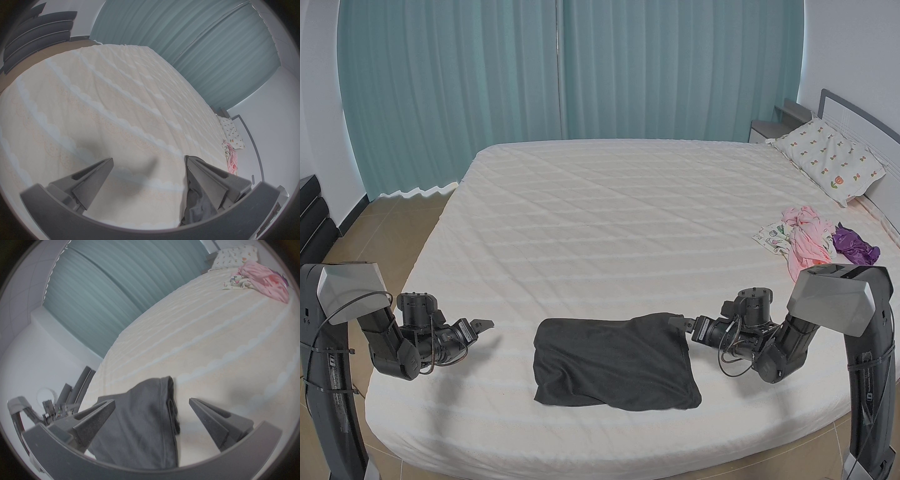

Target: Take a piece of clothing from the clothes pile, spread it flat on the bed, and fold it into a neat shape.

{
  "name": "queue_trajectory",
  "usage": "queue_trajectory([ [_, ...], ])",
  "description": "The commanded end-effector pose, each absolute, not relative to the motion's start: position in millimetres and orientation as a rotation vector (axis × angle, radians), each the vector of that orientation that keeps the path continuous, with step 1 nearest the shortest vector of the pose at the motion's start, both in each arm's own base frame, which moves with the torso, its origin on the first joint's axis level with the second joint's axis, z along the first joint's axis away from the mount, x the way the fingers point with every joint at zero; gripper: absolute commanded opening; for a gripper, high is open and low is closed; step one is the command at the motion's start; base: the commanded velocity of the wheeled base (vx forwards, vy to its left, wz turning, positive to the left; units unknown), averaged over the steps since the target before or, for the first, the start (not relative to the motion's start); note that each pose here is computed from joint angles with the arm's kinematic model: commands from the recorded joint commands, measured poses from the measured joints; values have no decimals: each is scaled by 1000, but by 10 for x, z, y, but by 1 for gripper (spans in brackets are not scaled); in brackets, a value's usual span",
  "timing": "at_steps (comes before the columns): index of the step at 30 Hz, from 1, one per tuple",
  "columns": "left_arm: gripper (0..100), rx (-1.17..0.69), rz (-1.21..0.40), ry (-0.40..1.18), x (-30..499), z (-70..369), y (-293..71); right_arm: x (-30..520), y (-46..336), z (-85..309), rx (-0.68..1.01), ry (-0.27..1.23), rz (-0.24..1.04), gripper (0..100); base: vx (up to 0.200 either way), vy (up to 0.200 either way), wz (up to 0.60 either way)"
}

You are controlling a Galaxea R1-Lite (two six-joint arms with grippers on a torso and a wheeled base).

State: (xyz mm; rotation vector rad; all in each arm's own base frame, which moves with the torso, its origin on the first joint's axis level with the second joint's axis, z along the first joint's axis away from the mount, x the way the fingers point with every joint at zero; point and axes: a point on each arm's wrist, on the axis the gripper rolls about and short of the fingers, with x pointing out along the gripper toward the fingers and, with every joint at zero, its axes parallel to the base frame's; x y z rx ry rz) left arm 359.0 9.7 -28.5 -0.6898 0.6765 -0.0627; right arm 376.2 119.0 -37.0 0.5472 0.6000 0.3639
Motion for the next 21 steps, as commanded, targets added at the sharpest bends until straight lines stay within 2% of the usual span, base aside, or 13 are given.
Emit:
queue_trajectory([
  [1, 100, -693, -60, 681, 3596, -310, 97, 3992, 1298, -696, 619, 625, 315, 100, 0, 0, 0],
  [5, 100, -693, -60, 681, 3593, -311, 97, 4069, 1336, -680, 659, 607, 317, 100, 0, 0, 0],
  [6, 100, -692, -60, 681, 3593, -311, 92, 4092, 1357, -682, 668, 603, 321, 0, 0, 0, 0],
  [11, 100, -693, -60, 680, 3597, -309, 92, 4181, 1405, -689, 701, 572, 325, 0, 0, 0, 0],
  [21, 100, -693, -60, 681, 3597, -314, 92, 4406, 1372, -605, 788, 455, 227, 0, 0, 0, 0],
])
